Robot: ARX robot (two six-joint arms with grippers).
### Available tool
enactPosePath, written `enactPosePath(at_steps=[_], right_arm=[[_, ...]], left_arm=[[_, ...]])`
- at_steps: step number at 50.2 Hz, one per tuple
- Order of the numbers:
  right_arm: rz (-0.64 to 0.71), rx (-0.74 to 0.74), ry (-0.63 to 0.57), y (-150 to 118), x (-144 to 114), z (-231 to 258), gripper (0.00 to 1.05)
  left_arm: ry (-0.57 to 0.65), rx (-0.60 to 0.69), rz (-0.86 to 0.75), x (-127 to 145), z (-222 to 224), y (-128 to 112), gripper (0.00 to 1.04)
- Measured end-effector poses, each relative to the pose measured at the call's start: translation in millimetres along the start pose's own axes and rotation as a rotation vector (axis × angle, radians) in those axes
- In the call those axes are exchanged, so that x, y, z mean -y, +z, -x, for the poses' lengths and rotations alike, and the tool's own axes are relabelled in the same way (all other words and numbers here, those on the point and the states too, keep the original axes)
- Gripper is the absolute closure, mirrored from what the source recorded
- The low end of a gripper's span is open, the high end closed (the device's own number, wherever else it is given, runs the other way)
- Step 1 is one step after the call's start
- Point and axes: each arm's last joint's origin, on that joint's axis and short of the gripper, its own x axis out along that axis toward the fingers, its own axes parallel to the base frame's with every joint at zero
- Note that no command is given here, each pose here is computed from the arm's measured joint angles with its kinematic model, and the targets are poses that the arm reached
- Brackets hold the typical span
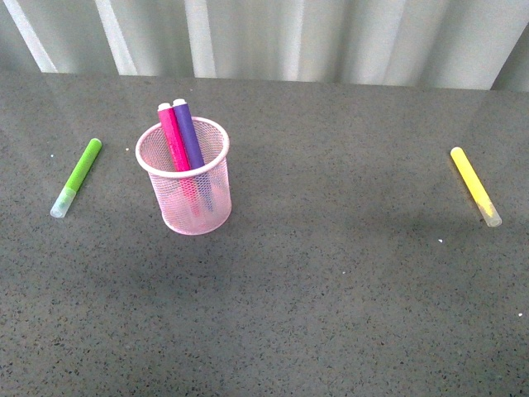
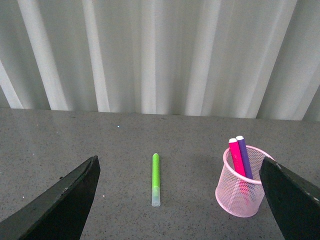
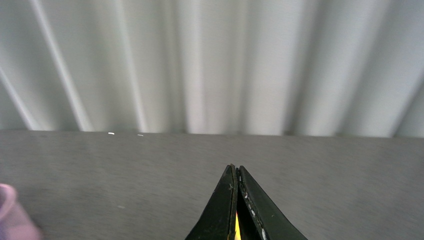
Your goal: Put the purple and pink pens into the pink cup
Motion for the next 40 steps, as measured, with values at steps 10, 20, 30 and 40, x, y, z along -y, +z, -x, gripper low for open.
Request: enactPosePath(at_steps=[10, 20, 30, 40], right_arm=[[-0.001, 0.005, 0.006, -3.3, 6.9, 10.8, 1.01], [-0.003, 0.020, -0.005, -9.2, 20.9, 21.4, 1.01], [-0.002, 0.031, -0.003, -6.7, 21.2, 29.7, 1.01], [-0.002, 0.035, -0.003, -6.0, 21.1, 37.9, 1.01]], left_arm=[[0.000, 0.000, 0.000, 0.0, 0.0, 0.0, 0.07], [0.002, 0.000, 0.000, -0.1, 0.0, 0.0, 0.07], [0.000, 0.000, 0.000, 0.0, 0.0, 0.0, 0.07], [0.000, 0.000, 0.000, 0.0, 0.0, 0.0, 0.07]])
